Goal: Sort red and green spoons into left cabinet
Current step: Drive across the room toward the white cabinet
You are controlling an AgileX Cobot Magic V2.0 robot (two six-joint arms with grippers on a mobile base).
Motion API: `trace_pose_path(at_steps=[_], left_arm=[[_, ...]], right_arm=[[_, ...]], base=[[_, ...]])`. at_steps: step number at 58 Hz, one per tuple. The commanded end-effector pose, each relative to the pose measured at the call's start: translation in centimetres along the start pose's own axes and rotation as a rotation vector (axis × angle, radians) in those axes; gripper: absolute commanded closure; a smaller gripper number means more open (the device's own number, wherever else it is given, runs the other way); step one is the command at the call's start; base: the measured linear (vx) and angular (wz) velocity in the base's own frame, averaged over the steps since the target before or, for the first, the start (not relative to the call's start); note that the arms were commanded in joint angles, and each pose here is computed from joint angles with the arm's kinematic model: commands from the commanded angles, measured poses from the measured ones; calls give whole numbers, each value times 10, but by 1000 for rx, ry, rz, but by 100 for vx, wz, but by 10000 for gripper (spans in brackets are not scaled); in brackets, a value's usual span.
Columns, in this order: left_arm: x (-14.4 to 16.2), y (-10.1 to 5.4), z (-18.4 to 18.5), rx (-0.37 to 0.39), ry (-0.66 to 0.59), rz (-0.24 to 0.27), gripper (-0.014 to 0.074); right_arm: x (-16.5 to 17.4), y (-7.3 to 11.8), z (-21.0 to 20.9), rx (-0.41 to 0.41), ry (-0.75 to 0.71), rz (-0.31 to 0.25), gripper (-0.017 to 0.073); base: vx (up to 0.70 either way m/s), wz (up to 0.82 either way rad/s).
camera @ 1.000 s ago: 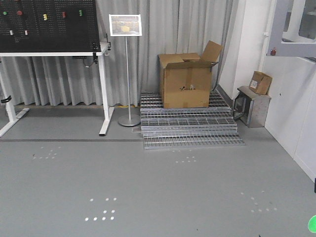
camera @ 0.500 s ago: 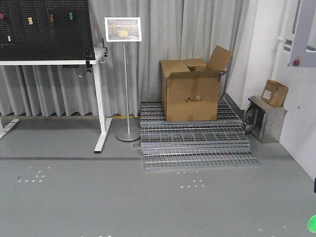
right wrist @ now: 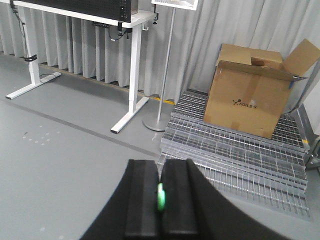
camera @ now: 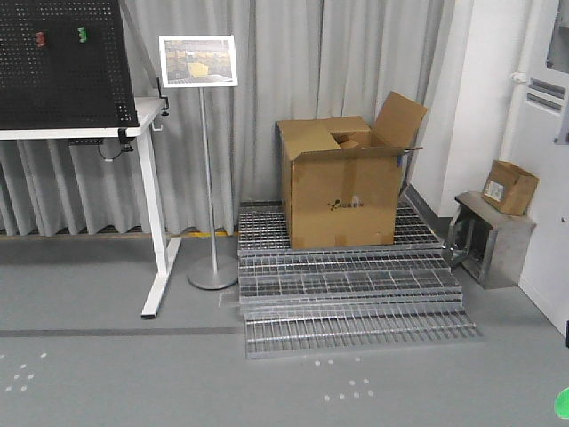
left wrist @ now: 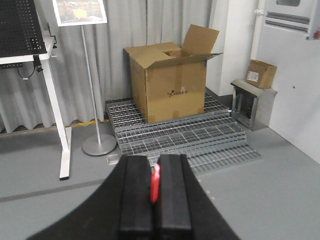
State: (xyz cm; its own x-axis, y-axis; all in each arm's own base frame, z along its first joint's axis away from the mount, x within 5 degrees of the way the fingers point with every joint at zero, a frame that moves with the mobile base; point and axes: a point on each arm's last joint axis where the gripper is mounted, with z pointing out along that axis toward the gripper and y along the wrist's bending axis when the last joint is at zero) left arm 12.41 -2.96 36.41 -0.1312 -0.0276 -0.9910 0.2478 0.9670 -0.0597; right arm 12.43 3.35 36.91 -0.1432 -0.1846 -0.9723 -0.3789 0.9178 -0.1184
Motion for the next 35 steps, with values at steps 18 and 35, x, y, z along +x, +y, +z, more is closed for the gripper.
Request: trace_pose_path(at_steps=[18,35], left_arm=[[-16,0,-3,-10,-101,-17,597],[-16,0,-3,-10,-101,-17,597]], right_arm=[[-12,-5,-3,46,-72,18,562],[-12,-5,-3,46,-72,18,562]], base=[[57,6],[57,0]])
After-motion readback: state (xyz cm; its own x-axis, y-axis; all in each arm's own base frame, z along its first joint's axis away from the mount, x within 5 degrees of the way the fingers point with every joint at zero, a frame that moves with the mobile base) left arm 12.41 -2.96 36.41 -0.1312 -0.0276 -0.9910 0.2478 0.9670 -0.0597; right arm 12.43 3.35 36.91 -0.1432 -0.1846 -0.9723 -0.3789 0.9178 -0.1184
